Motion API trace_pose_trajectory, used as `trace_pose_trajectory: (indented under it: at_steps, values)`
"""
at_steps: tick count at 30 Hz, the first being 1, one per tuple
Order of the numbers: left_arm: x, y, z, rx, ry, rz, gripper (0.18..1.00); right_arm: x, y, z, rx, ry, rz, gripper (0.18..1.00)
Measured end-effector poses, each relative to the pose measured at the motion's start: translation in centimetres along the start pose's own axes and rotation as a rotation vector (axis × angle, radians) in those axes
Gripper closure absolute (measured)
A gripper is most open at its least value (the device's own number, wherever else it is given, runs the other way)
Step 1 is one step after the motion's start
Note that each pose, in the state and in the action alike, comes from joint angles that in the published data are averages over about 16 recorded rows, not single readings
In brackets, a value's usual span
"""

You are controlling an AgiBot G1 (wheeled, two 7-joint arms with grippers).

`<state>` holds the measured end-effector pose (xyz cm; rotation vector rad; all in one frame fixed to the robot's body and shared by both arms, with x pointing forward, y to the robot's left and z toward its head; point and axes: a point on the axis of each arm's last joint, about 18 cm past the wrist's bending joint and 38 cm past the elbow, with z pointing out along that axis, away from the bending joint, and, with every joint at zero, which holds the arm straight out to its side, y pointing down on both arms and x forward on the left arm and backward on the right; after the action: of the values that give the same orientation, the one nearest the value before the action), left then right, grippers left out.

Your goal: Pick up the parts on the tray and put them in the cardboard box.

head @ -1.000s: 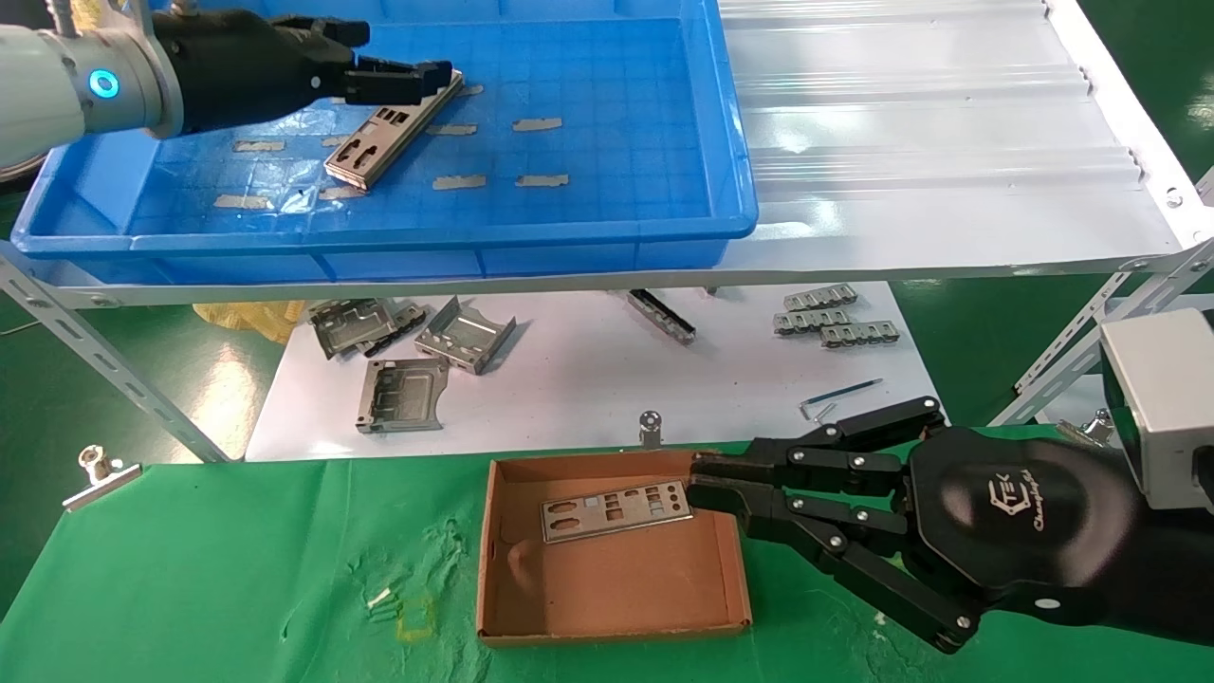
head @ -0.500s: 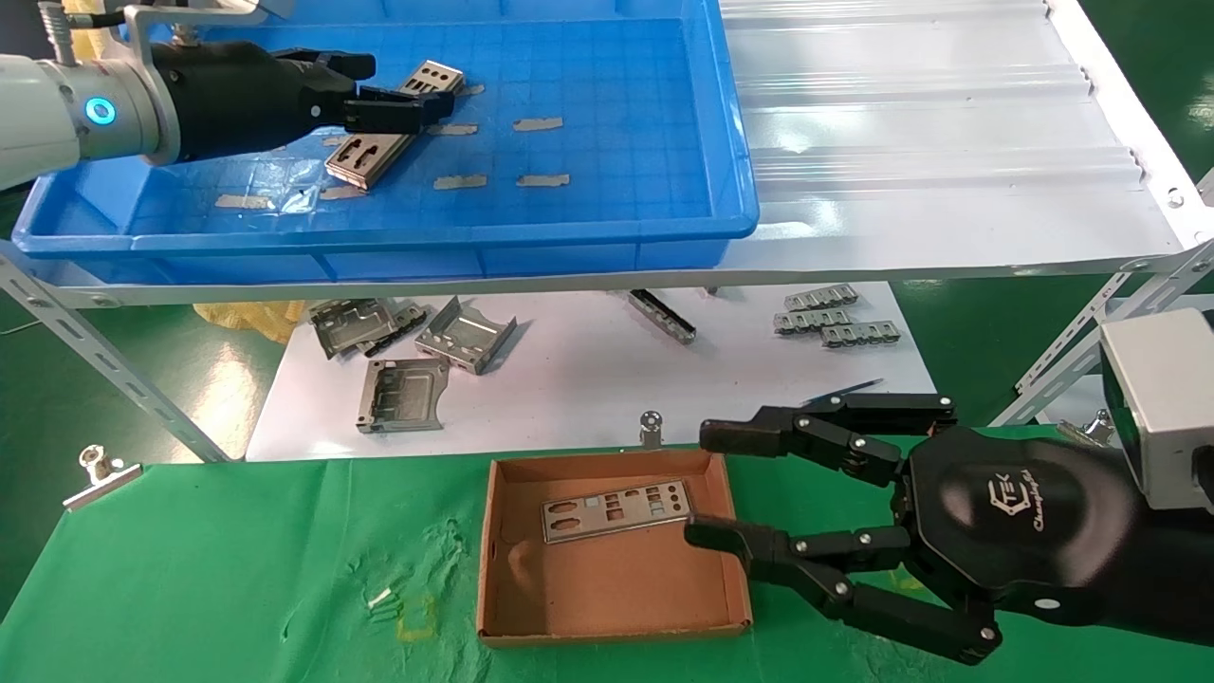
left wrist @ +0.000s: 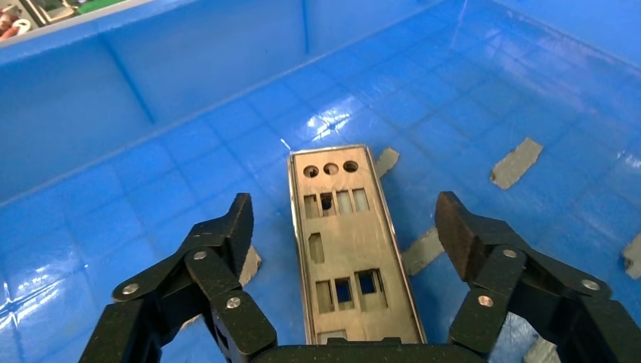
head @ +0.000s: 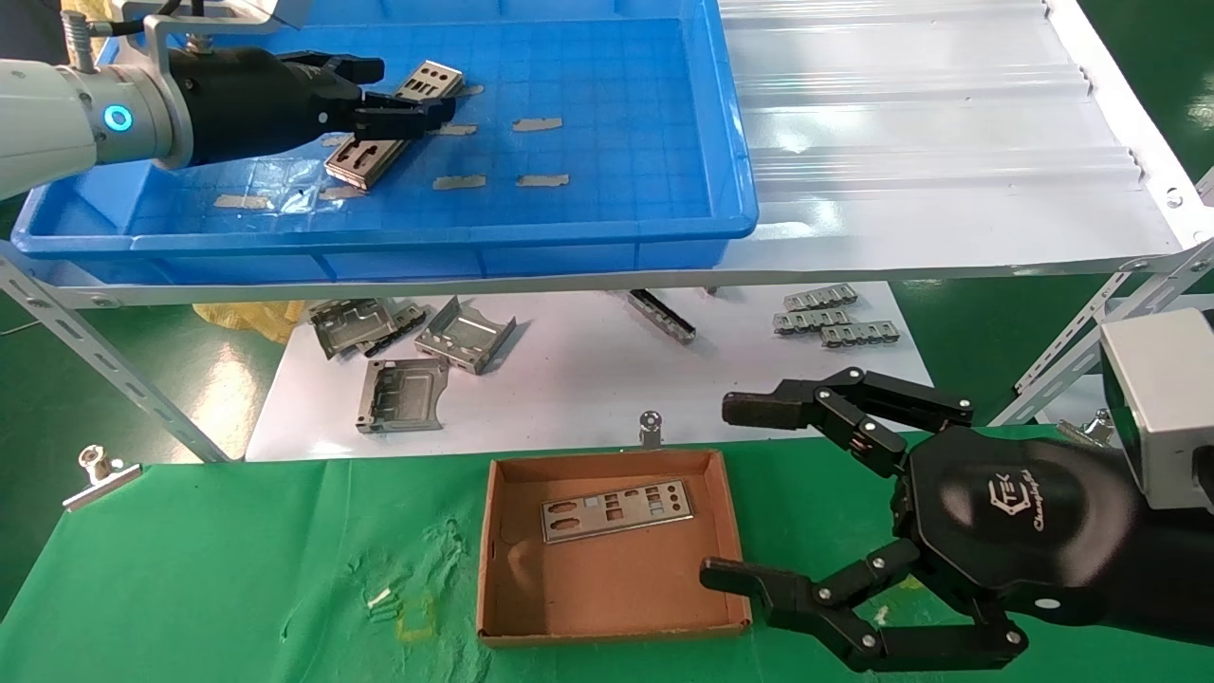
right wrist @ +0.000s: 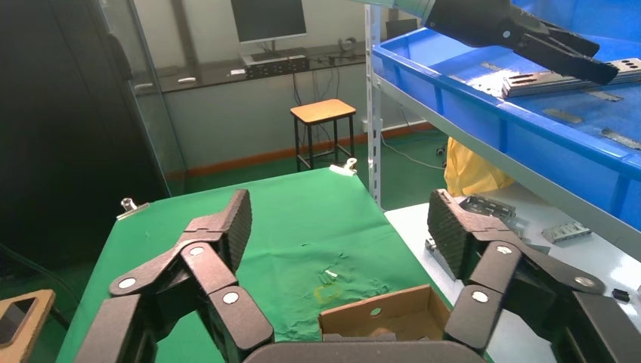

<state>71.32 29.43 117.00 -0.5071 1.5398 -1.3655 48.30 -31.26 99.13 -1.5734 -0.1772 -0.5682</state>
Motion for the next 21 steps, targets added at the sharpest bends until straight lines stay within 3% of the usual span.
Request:
trace_pose_trajectory:
  at_steps: [9,21]
  values:
    - [0.12,0.18,0.14,0.009,0.001,-0.01,0.389,0.0,0.0,0.0,0.0,0.0,0.0,0.254]
    - [0.12,0.25,0.15,0.011,0.001,0.002,0.641,0.0,0.0,0.0,0.0,0.0,0.0,0.183]
